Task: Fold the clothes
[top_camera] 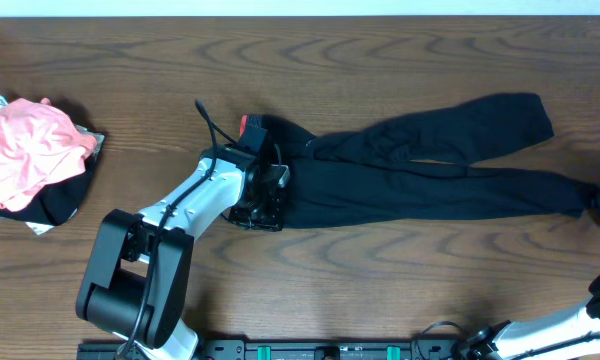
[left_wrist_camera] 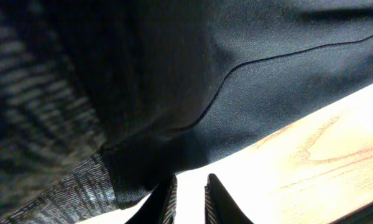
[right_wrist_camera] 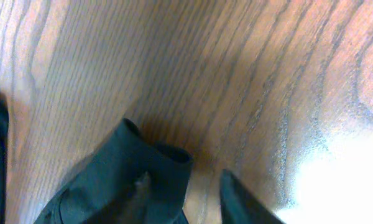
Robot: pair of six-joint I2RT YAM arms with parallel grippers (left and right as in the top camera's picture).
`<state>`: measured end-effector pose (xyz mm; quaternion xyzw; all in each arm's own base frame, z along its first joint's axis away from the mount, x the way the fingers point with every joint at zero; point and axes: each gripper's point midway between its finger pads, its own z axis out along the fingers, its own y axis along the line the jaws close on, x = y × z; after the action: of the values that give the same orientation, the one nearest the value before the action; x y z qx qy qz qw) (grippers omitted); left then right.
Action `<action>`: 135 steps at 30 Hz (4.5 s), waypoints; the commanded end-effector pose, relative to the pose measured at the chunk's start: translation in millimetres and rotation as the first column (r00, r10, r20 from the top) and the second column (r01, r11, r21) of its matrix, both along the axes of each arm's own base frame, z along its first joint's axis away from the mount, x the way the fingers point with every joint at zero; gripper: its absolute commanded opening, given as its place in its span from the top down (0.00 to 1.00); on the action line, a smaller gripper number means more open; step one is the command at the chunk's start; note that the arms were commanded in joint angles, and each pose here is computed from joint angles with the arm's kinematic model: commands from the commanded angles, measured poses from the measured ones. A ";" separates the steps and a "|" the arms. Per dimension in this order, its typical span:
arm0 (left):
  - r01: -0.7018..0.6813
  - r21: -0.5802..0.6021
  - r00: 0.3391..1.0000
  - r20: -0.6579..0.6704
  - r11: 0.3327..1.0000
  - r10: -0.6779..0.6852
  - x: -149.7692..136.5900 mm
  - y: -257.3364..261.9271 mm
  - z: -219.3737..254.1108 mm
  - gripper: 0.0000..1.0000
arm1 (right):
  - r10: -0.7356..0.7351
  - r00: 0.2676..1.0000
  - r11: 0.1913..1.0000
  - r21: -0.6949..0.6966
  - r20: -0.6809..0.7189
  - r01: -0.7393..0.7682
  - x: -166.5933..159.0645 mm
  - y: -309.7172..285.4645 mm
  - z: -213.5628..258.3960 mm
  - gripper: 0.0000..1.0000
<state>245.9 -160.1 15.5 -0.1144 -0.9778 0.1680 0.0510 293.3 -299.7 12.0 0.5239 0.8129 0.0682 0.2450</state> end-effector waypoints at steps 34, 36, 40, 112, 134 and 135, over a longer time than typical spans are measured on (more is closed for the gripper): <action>0.015 0.008 1.000 0.019 1.000 -0.015 3.2 1.7 -1.0 0.79 | -0.168 0.962 0.975 0.111 -0.214 0.195 -58.0 9.5 -22.6 0.54; 0.014 0.007 1.000 0.022 1.000 -0.014 3.9 1.4 -1.0 0.79 | -0.170 0.964 0.976 0.103 -0.206 0.194 -56.7 7.3 -22.2 0.53; 0.014 0.007 1.000 0.022 1.000 -0.014 3.9 1.4 -1.0 0.79 | -0.167 0.968 0.979 0.085 -0.187 0.185 -51.5 5.2 -22.8 0.51; 0.014 -0.019 0.999 0.048 1.000 -0.013 10.4 -3.8 0.0 0.79 | 0.003 0.955 0.995 -0.090 -0.298 -0.031 -43.4 40.1 105.4 0.99; 0.011 -0.019 0.999 0.046 1.000 -0.011 10.2 -3.7 0.0 0.79 | -0.107 0.921 0.990 -0.123 -0.375 0.065 -54.8 16.5 58.5 0.79; 0.011 -0.019 0.999 0.046 1.000 -0.011 10.2 -3.7 0.0 0.79 | -0.109 0.923 0.990 -0.120 -0.368 0.070 -54.4 16.0 59.2 0.80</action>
<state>256.3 -164.9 15.9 -0.1189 -0.9767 0.1762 0.0283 248.0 -275.1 70.2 0.5236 0.8408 -0.0699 0.1181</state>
